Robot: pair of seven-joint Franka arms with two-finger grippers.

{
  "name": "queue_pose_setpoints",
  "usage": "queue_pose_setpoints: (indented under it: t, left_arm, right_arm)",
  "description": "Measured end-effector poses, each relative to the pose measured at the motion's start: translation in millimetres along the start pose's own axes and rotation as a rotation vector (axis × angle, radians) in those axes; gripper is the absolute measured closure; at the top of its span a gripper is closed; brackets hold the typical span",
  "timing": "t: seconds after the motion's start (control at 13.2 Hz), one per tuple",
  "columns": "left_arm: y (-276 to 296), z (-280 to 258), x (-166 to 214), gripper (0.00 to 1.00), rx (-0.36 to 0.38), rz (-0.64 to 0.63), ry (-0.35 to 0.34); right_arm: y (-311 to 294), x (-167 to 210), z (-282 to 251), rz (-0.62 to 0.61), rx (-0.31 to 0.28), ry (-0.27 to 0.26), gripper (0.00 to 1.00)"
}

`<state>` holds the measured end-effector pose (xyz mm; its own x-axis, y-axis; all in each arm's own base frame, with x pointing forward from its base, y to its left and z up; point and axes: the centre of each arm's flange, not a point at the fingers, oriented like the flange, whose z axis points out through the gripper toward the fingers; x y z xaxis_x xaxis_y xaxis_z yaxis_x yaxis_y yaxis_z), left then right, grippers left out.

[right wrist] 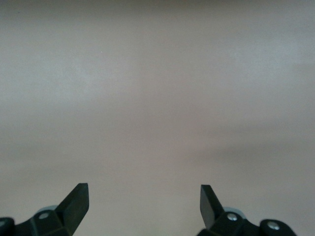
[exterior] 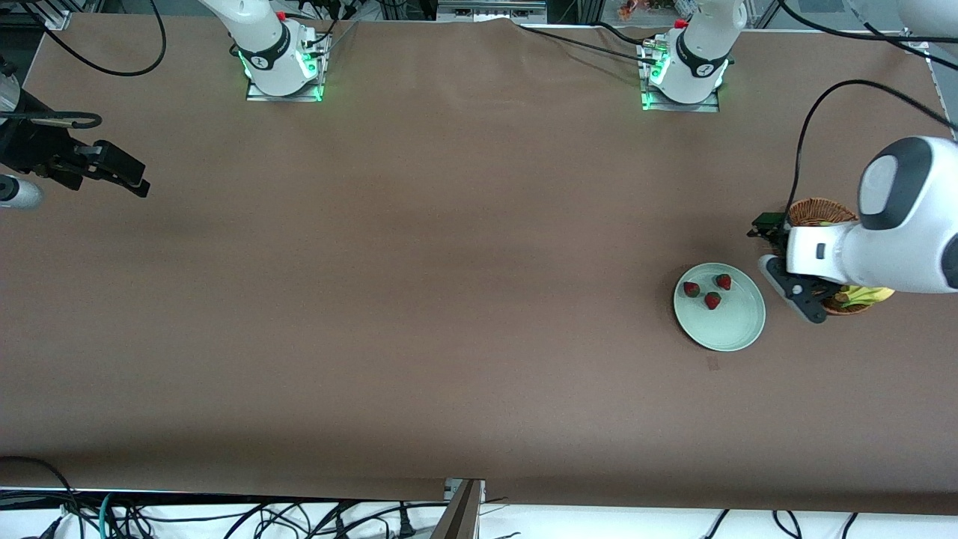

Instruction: Collect all strawberries into plate

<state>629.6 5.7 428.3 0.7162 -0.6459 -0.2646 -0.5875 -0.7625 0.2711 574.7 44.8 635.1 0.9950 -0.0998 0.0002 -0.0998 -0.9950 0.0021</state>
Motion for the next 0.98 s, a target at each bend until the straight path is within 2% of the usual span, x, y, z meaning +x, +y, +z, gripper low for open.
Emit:
queue_pose_setpoints:
  t: [0.3, 0.45, 0.68, 0.83, 0.98]
  left_arm:
    - [8.8, -56.3, -19.0, 0.00, 0.020, -0.286, 0.032]
    - [15.7, -75.7, -21.6, 0.00, 0.045, -0.382, 0.062]
    - [42.2, -99.7, -18.7, 0.00, 0.157, -0.551, 0.080]
    - [67.6, -128.7, -24.7, 0.00, 0.230, -0.582, 0.168]
    - [89.6, -149.4, -48.4, 0.00, 0.263, -0.594, 0.251]
  right_arm:
    - [-0.1, 0.0, 0.0, 0.000, 0.000, 0.000, 0.00]
    - [-0.1, 0.0, 0.1, 0.000, 0.000, 0.000, 0.00]
    - [-0.2, 0.0, 0.1, 0.000, 0.000, 0.000, 0.00]
    - [-0.2, 0.0, 0.1, 0.000, 0.000, 0.000, 0.00]
    - [-0.2, 0.0, 0.1, 0.000, 0.000, 0.000, 0.00]
